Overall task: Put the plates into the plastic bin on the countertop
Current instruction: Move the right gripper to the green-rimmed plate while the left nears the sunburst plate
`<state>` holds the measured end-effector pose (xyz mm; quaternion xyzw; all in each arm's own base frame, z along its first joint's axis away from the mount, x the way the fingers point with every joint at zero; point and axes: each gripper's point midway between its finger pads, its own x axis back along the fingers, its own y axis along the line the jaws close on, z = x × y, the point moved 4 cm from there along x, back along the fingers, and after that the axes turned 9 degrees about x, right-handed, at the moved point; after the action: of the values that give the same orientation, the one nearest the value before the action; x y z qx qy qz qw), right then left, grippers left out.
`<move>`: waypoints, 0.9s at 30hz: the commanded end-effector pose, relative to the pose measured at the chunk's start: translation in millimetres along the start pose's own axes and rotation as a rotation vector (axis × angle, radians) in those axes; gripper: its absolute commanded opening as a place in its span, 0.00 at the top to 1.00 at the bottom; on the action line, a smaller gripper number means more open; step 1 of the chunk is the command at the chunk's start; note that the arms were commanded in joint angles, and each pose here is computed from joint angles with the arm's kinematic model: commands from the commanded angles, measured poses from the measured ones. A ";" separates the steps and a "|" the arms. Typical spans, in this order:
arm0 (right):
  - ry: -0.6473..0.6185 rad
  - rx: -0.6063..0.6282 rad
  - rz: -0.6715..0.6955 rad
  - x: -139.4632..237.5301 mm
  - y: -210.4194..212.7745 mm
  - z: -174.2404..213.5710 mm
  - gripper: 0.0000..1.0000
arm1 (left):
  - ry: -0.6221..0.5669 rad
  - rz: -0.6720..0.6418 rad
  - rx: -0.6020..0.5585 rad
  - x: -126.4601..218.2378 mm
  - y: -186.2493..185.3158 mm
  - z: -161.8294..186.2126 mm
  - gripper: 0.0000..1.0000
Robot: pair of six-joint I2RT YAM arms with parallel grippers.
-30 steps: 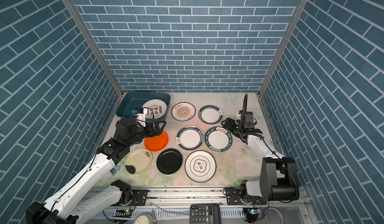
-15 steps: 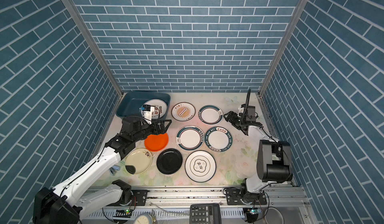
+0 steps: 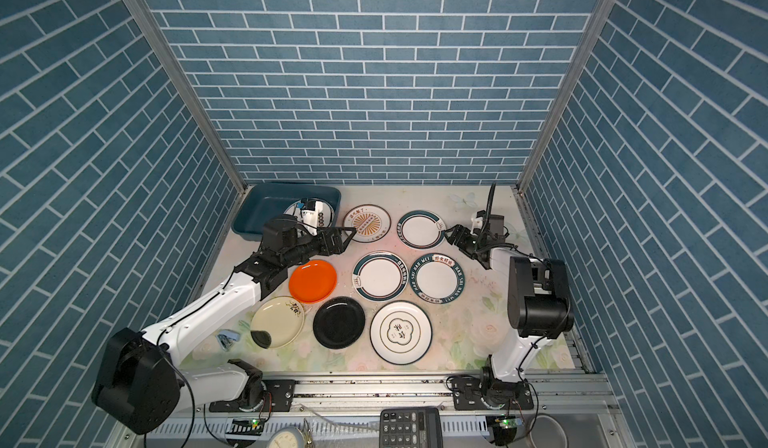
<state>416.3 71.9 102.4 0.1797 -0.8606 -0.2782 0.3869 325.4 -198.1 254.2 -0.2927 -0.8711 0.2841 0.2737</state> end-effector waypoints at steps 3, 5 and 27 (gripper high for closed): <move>-0.038 -0.019 -0.095 -17.8 3.7 -15.1 0.29 | -0.026 0.056 -0.024 -2.8 -13.0 -10.2 0.00; -0.043 -0.029 -0.105 -22.0 1.2 -14.3 0.32 | -0.027 0.056 -0.025 -3.1 -12.3 -9.2 0.00; -0.023 -0.147 -0.120 -58.2 -20.4 -9.2 0.57 | 0.043 -0.027 -0.050 -6.2 12.8 39.3 0.01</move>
<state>455.4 81.0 59.9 0.1941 -0.8333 -0.3524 0.3791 313.5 -202.2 213.9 -0.2893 -0.8631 0.2857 0.2994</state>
